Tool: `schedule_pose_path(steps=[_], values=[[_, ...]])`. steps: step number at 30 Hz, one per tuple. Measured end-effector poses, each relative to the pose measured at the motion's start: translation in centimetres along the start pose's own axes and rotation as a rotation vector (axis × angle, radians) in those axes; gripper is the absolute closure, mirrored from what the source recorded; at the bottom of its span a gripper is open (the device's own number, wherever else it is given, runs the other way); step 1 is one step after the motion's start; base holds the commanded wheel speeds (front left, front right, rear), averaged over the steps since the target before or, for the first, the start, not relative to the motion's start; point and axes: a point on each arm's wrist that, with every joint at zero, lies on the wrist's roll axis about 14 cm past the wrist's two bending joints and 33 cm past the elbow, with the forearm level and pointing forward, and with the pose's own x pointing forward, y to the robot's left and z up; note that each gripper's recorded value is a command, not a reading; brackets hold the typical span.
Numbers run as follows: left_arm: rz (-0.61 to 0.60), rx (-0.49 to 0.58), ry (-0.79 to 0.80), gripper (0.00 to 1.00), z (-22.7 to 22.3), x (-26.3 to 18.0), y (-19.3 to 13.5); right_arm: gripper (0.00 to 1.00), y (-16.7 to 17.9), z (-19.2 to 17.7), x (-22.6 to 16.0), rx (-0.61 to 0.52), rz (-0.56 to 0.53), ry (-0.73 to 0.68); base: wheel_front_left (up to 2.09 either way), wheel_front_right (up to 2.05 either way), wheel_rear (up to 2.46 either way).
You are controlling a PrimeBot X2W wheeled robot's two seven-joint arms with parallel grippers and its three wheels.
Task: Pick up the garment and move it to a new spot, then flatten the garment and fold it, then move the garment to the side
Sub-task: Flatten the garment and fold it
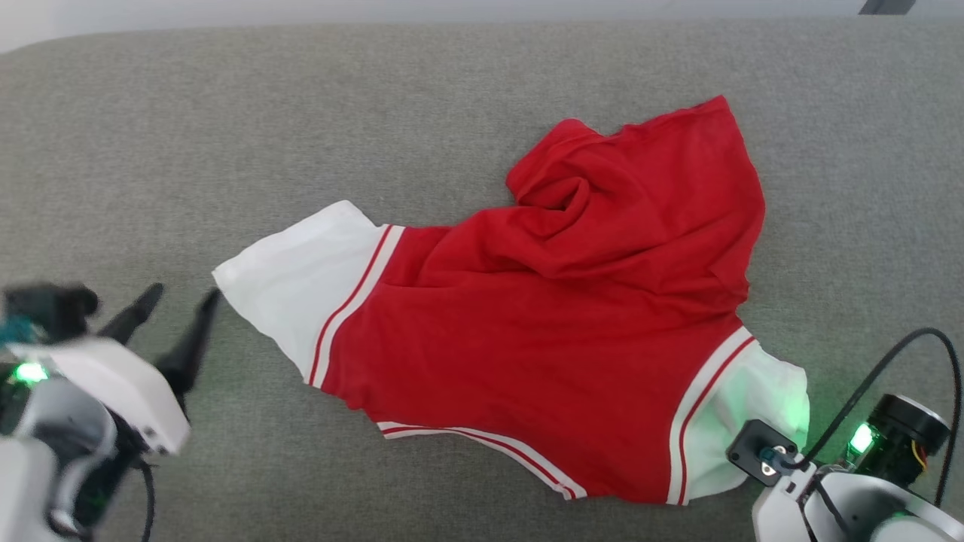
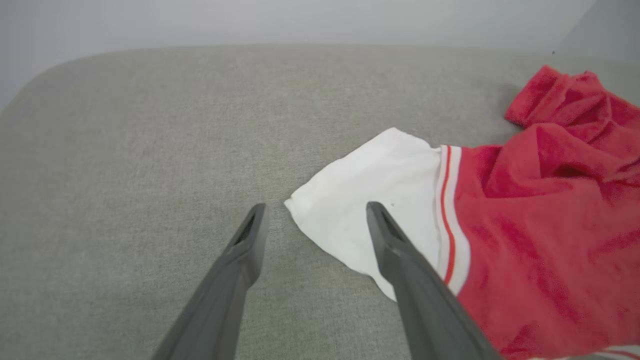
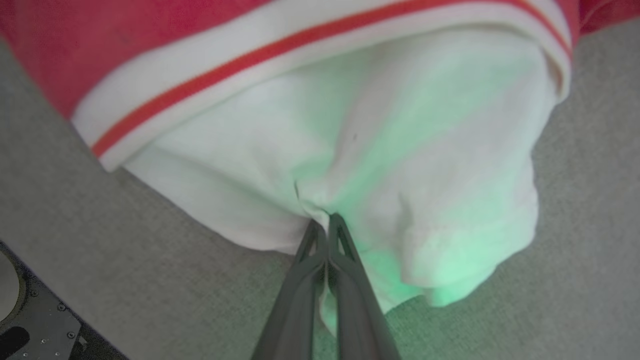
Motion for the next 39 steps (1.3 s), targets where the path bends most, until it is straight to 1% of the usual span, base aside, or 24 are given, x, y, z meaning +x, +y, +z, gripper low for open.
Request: schedule_pose_path(steps=[2,4,6,9,11,14,19,26,27,28,29,30,35,39], values=[[-0.028,-0.095,0.129,0.0,-0.9,0.6,0.1,1.0,0.1,0.1,0.1,0.0,0.003,0.0,0.0,0.0,0.0],[-0.048,-0.132,0.281,0.0,-2.5,0.6,0.2,1.0,0.1,0.2,0.3,-0.002,0.005,0.0,0.0,0.0,0.0],[-0.058,-0.215,0.417,0.0,-3.9,0.4,0.3,1.0,0.1,0.2,0.4,-0.008,0.01,0.005,0.0,0.0,0.0],[-0.088,-0.292,0.536,0.0,-4.6,0.8,-0.4,1.0,0.1,0.2,0.7,-0.01,0.016,0.011,0.0,0.0,0.0],[-0.093,-0.308,0.575,0.0,-4.7,1.2,-0.3,1.0,0.2,0.3,0.8,-0.01,0.018,0.012,0.0,0.0,0.0],[-0.093,-0.361,0.594,0.0,-4.6,2.4,-0.6,1.0,0.1,0.3,1.0,-0.007,0.02,0.012,0.0,0.0,0.0],[-0.091,-0.381,0.661,0.0,-6.0,3.6,-0.7,1.0,0.0,0.2,1.1,0.007,0.017,0.014,0.0,0.0,0.0],[-0.141,-0.464,0.661,0.0,-6.3,5.2,-2.0,1.0,-0.1,0.1,1.3,0.035,0.013,0.01,0.0,0.0,0.0],[-0.148,-0.493,0.655,0.47,-6.4,5.4,-2.2,1.0,-0.2,0.1,1.3,0.038,0.011,0.009,0.0,0.0,0.0],[-0.151,-0.504,0.656,0.64,-6.4,5.6,-2.3,1.0,-0.3,0.0,1.2,0.042,0.008,0.009,0.0,0.0,0.0],[-0.154,-0.504,0.656,0.97,-6.4,5.6,-2.3,1.0,-0.4,0.0,1.2,0.046,0.003,0.01,0.0,0.0,0.0],[-0.153,-0.504,0.654,1.0,-6.4,5.7,-2.3,1.0,-0.4,0.0,1.1,0.048,-0.002,0.007,0.0,0.0,0.0],[-0.171,-0.521,0.619,1.0,-6.0,5.7,-2.8,1.0,-0.6,0.2,0.6,0.076,-0.024,-0.014,0.0,0.0,0.0],[-0.17,-0.527,0.543,1.0,-4.7,5.7,-2.8,1.0,-2.3,1.3,-0.1,0.11,-0.09,-0.08,0.0,0.0,0.0]])
